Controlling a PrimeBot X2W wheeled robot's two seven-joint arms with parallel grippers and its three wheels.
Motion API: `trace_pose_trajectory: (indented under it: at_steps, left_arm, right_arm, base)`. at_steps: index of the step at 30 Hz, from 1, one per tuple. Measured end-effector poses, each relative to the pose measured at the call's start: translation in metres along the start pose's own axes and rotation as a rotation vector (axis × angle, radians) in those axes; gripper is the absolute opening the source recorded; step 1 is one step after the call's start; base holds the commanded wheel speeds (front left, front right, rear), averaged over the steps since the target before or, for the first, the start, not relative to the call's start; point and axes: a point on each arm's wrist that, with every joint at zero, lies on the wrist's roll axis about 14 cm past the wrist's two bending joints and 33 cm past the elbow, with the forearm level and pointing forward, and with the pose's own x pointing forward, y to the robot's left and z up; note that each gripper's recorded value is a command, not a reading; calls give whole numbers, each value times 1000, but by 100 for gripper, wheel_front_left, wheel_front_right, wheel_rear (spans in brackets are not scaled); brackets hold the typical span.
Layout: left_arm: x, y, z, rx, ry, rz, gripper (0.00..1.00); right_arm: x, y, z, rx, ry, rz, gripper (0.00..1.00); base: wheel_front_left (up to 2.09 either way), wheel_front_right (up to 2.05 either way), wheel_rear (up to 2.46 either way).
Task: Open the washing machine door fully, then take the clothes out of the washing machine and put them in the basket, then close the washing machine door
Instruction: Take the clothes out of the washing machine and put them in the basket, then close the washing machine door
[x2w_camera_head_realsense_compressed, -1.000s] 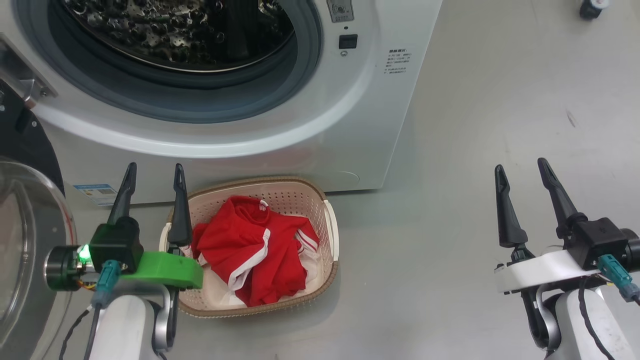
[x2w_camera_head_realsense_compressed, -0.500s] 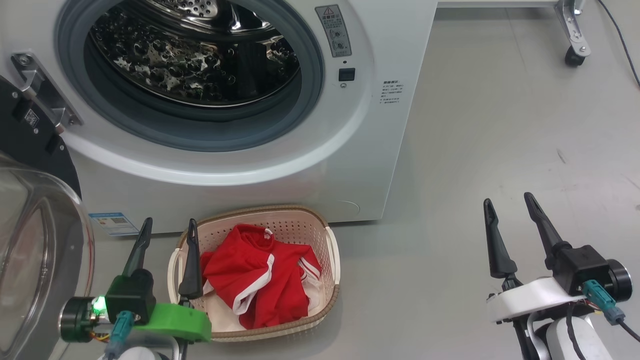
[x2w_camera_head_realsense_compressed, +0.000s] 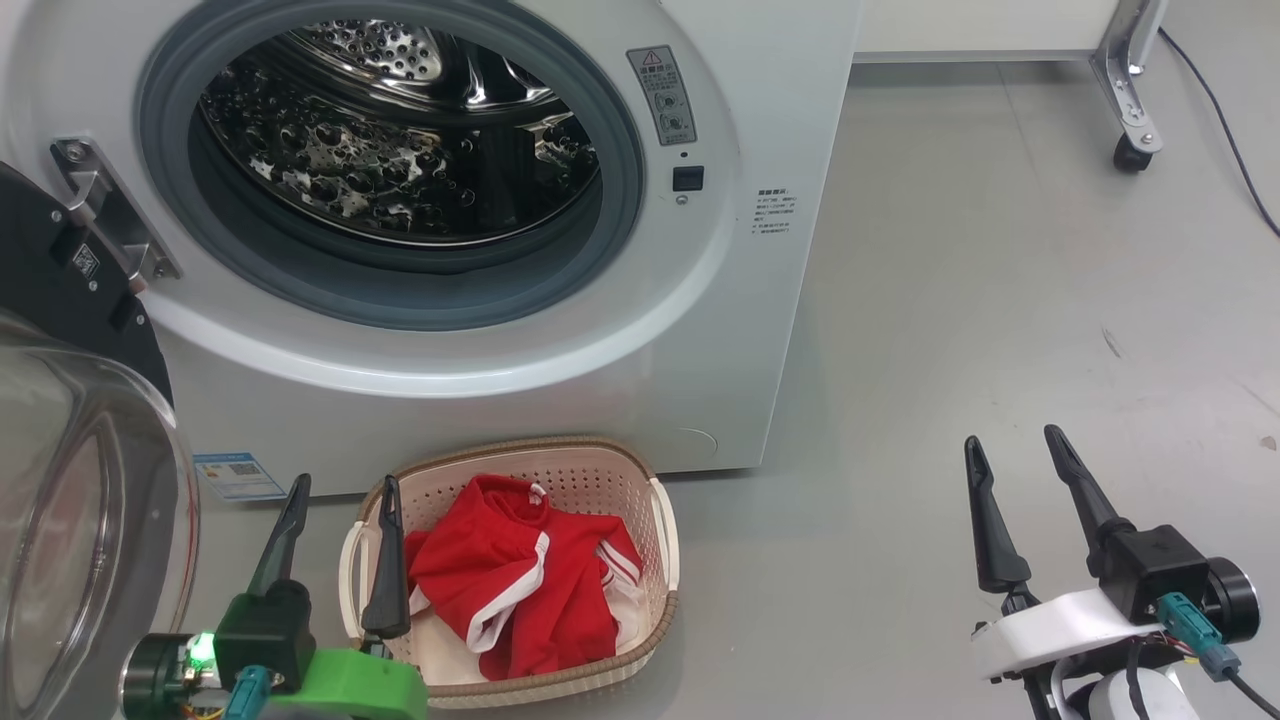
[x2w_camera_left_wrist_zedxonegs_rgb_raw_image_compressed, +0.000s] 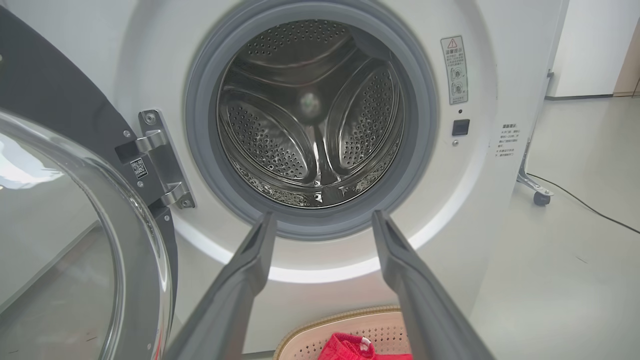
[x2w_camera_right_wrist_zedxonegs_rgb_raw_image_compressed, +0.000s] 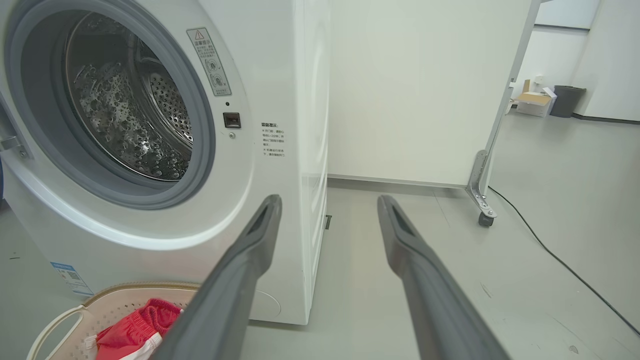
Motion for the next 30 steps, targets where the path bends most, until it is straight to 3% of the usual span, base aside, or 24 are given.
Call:
trace_pose_trajectory:
  at_steps: [30]
  left_arm:
    - [-12,-11,10,1,0,-29,100]
  right_arm:
    - [-7,1,7,-1,-20,-5,100]
  base:
    - [0,0,0]
